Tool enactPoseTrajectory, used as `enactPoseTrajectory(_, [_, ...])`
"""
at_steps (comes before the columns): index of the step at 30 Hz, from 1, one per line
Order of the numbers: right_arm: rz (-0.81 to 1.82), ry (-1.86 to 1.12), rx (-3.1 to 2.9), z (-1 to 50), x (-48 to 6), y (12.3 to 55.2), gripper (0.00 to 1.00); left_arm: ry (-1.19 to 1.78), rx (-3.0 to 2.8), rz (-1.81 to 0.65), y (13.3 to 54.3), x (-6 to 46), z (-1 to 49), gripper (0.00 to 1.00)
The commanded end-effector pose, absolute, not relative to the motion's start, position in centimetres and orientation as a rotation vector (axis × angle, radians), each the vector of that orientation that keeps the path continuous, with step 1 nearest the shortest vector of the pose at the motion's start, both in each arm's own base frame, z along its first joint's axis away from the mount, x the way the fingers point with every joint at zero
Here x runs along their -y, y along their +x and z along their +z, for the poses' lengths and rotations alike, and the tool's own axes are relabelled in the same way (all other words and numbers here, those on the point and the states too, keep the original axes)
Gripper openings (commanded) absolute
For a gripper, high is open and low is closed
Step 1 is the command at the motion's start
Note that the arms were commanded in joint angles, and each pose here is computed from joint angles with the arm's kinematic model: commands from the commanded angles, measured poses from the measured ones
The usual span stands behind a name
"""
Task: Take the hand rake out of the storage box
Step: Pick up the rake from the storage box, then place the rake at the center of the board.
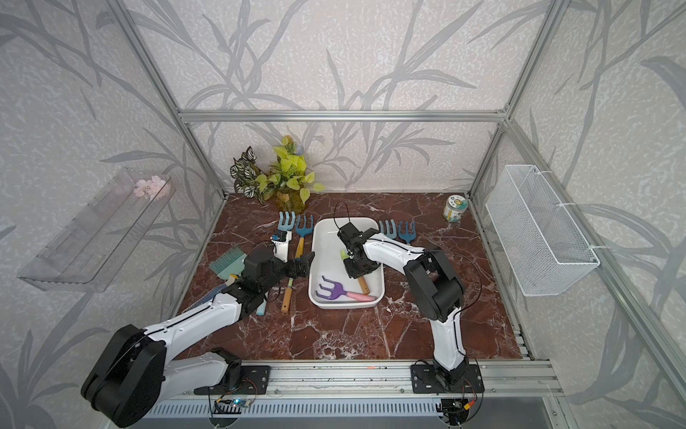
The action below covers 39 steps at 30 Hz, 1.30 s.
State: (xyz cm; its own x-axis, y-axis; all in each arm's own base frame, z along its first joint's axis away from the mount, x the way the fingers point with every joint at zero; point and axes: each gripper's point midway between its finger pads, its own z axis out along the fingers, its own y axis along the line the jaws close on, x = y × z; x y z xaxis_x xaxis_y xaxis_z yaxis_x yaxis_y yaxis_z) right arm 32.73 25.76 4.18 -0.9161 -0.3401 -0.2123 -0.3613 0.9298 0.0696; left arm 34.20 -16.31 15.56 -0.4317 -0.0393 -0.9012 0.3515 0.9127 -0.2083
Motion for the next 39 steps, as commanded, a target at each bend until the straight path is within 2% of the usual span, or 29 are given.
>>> enactPoseTrajectory(1, [0.289,-0.511,-2.803,7.9,-26.6,32.9,0.12,0.233,-1.943,-0.466,34.1,16.4,16.3,1.0])
enactPoseTrajectory(11, [0.384,-0.458,-2.673,14.0,-25.1,31.8,0.1,0.222,-1.937,-0.454,34.1,16.1,16.4,1.0])
enactPoseTrajectory(24, [0.126,-0.307,-2.611,16.6,-16.2,28.1,0.1,0.224,-1.935,-0.457,34.0,16.2,16.4,1.0])
enactPoseTrajectory(39, [-0.11,-0.161,-2.728,13.2,-8.6,25.7,0.11,0.221,-1.935,-0.455,34.0,16.1,16.5,1.0])
